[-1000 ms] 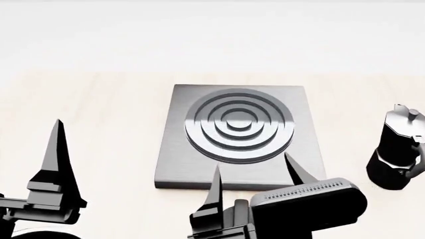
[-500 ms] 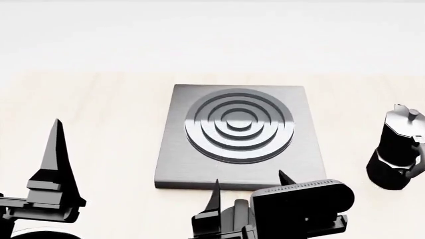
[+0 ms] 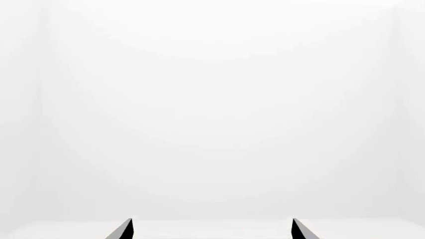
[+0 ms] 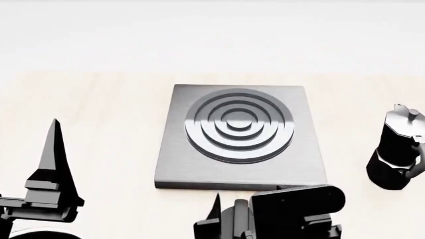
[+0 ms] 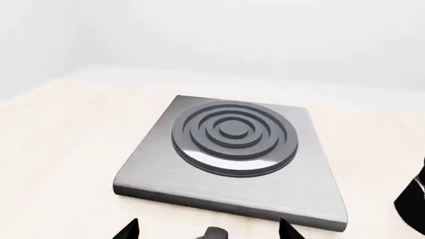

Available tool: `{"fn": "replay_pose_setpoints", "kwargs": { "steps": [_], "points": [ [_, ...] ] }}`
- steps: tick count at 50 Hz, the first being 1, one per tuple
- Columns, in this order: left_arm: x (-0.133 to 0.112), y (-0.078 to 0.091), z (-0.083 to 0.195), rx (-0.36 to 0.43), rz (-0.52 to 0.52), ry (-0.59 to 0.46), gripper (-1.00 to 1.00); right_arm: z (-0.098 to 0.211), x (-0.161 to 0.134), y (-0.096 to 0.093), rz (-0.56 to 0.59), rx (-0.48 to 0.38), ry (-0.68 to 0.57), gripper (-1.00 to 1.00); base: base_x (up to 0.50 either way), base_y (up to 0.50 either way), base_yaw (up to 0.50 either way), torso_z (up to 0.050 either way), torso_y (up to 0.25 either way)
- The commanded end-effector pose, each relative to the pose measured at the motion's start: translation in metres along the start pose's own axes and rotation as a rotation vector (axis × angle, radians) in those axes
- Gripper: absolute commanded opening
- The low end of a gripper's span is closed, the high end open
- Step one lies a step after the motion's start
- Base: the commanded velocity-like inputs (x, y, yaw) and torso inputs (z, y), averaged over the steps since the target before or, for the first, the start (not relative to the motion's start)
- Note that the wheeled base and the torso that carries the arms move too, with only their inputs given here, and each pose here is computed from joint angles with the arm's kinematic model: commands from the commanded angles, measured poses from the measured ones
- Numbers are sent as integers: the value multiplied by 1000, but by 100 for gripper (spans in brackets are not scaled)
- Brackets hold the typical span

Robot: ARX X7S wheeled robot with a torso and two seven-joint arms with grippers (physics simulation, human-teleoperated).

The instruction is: Turn on the stove.

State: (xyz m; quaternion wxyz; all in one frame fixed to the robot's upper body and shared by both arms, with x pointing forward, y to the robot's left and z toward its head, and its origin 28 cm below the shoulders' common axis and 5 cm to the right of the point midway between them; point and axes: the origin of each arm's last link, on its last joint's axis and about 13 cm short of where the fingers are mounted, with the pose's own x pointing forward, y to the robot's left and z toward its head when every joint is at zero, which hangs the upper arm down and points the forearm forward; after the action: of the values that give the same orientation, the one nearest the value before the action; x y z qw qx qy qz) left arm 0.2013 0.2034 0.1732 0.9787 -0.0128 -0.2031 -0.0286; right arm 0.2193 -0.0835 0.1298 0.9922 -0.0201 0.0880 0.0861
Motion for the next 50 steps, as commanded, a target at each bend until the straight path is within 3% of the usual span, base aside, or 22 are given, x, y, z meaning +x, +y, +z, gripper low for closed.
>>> {"fn": "replay_pose_setpoints", "kwargs": {
  "steps": [1, 50],
  "points": [
    [0, 0, 0, 0, 3, 1, 100, -4, 3, 0, 6, 8, 51, 100, 0, 0, 0, 0, 0],
    [1, 0, -2, 6, 4, 8, 100, -22, 15, -2, 2, 71, 192, 100, 0, 0, 0, 0, 0]
  ]
}}
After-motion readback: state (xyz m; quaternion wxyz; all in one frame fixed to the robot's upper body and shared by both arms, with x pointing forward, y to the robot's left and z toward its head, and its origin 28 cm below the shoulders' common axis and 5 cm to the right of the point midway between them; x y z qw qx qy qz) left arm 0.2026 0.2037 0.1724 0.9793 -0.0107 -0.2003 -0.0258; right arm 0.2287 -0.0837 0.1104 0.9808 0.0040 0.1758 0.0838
